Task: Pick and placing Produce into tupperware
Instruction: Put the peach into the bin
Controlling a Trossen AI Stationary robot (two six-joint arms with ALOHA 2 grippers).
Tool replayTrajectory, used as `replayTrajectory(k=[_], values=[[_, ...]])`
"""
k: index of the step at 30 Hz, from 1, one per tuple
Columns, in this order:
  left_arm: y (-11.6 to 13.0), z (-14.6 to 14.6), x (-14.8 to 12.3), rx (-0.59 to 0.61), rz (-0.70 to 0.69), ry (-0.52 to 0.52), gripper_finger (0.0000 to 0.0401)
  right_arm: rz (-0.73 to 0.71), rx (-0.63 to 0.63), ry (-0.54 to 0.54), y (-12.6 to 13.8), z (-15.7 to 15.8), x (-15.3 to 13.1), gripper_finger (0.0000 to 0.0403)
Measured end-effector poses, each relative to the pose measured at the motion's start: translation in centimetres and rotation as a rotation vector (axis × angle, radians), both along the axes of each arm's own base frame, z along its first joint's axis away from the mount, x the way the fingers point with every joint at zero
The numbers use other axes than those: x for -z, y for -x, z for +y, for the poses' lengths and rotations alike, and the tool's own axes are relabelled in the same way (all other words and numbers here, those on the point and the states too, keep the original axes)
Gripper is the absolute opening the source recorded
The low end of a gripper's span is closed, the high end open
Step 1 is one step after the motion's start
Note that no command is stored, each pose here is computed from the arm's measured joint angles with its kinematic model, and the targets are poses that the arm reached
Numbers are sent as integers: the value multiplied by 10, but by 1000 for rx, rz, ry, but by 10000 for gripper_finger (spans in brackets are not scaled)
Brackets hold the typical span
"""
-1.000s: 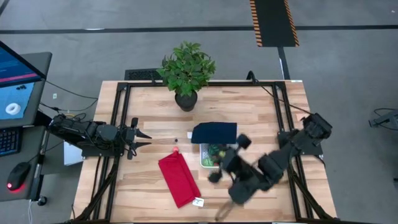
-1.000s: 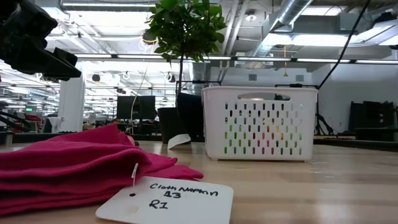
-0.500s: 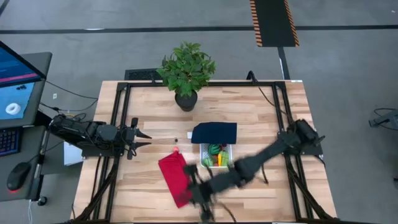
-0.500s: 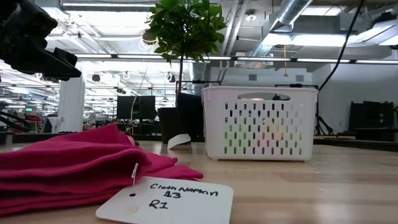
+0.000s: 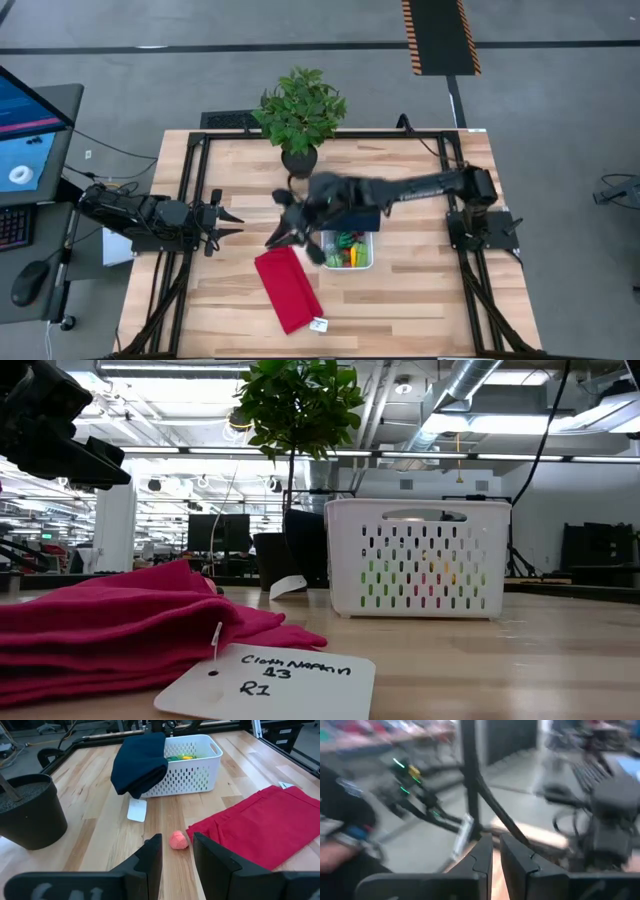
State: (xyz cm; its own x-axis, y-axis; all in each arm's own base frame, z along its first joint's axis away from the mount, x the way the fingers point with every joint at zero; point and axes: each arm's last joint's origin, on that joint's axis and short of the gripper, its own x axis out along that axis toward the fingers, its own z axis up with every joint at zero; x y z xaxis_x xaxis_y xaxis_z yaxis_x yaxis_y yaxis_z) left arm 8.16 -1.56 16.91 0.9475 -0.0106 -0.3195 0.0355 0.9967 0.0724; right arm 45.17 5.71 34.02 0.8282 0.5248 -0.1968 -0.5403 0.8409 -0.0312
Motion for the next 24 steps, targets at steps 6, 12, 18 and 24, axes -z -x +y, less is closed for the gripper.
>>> replayTrajectory(k=[6,12,18,24], values=[[0,0,0,0,0,0,100,-81,-31,-64,8,-58,-22,59],[0,0,0,0,0,0,100,-437,-108,-149,17,-26,25,59],[0,0,0,0,0,0,100,-401,-68,-236,47,-35,85,59],[0,0,0,0,0,0,100,-391,4,-252,103,-48,104,59]])
